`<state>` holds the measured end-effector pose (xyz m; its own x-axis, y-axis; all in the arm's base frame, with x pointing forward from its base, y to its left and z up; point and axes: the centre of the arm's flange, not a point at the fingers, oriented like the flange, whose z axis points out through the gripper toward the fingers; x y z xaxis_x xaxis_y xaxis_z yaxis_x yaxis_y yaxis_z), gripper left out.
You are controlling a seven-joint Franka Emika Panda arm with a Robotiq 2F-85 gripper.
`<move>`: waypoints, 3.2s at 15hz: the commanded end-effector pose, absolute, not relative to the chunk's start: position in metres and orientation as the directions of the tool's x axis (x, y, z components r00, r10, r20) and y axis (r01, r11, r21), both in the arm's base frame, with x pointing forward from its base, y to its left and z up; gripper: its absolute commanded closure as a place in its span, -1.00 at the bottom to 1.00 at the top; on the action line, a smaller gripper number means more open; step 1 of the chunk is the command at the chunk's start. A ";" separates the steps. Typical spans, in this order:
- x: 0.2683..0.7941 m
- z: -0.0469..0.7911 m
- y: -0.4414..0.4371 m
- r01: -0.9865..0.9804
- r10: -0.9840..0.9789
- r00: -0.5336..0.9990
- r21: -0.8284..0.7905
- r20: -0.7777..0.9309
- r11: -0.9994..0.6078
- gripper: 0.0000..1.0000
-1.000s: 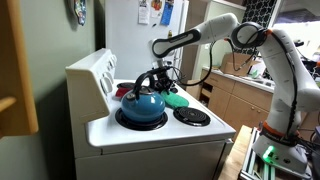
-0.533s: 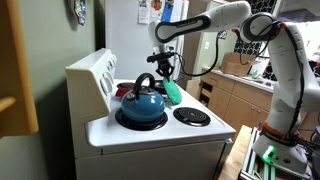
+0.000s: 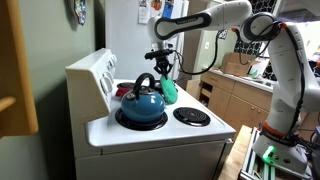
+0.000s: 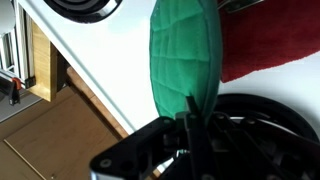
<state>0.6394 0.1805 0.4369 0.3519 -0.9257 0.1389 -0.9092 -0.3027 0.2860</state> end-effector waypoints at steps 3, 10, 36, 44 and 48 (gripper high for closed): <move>0.686 0.448 0.195 -0.954 -0.961 0.237 0.222 0.143 -0.202 0.97; 0.688 0.461 0.187 -0.966 -0.962 0.216 0.178 0.165 -0.186 0.89; 0.710 0.495 0.169 -0.614 -0.552 0.785 0.235 0.280 -0.754 0.97; 0.717 0.471 0.153 -0.313 -0.185 0.934 0.450 0.307 -0.836 0.97; 0.711 0.448 0.143 -0.217 -0.089 0.965 0.561 0.245 -0.799 0.97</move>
<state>0.7284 0.1542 0.4644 0.9470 -0.1616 0.2775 -0.2832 -0.8279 0.4841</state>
